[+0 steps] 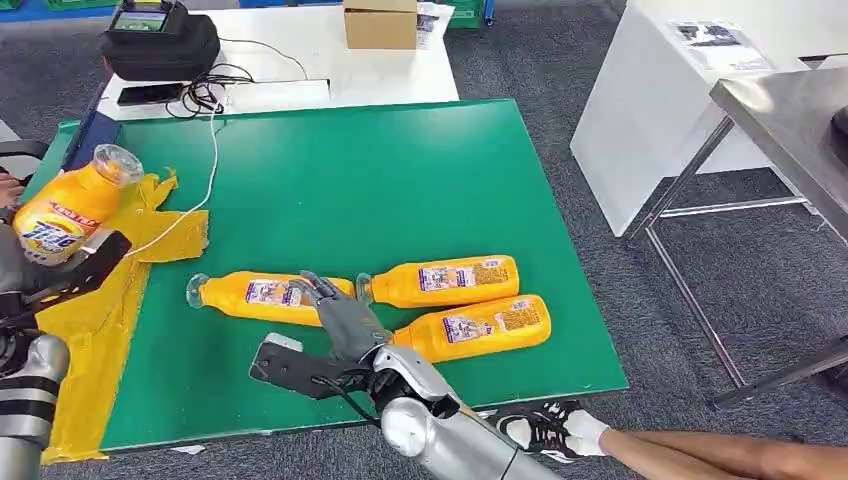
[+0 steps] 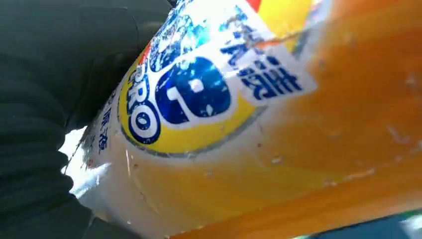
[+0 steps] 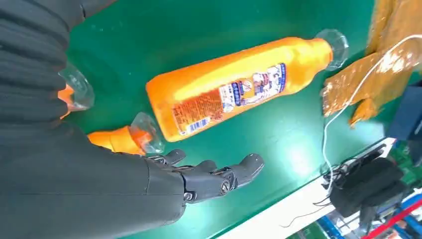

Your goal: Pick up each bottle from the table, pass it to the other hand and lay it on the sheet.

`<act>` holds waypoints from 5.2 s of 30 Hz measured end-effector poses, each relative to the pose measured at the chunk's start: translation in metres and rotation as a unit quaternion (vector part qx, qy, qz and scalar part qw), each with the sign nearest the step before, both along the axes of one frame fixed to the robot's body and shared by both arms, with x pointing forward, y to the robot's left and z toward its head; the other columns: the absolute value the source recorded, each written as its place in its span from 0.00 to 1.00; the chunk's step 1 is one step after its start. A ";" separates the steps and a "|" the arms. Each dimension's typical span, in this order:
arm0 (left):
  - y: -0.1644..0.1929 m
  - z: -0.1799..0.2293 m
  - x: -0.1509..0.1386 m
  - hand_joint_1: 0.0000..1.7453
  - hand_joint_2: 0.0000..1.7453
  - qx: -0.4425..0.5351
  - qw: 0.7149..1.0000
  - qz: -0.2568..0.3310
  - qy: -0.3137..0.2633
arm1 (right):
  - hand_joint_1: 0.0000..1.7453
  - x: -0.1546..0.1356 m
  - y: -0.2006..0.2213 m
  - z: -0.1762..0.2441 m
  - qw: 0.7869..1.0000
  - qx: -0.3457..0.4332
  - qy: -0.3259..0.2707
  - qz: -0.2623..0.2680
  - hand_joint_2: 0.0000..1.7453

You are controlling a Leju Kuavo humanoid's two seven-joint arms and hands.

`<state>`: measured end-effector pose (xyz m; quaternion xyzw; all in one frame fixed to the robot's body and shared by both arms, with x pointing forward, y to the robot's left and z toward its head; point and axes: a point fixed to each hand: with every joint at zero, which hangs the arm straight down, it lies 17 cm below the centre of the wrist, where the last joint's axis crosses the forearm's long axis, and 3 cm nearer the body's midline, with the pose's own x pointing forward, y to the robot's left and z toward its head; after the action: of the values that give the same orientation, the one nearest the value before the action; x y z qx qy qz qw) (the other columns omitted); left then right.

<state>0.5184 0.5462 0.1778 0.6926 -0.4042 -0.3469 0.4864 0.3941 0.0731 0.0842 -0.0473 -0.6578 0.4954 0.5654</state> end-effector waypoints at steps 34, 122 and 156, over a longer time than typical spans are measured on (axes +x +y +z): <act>-0.138 -0.145 0.021 0.00 0.00 0.010 0.938 -0.233 0.258 | 0.00 0.075 -0.028 -0.015 0.994 -0.092 0.027 -0.059 1.00; -0.393 0.054 -0.093 0.00 1.00 -0.705 0.457 -0.542 -0.009 | 1.00 0.014 0.064 0.064 0.979 0.184 0.084 0.036 1.00; -0.384 0.035 -0.076 1.00 1.00 -0.622 0.584 -0.521 -0.013 | 0.00 0.016 0.062 0.045 0.989 0.123 0.073 0.042 1.00</act>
<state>0.4425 0.1625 0.2133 -0.1040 -0.8188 -0.1957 0.5296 0.4103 0.1351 0.1289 0.0870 -0.6721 0.4360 0.5921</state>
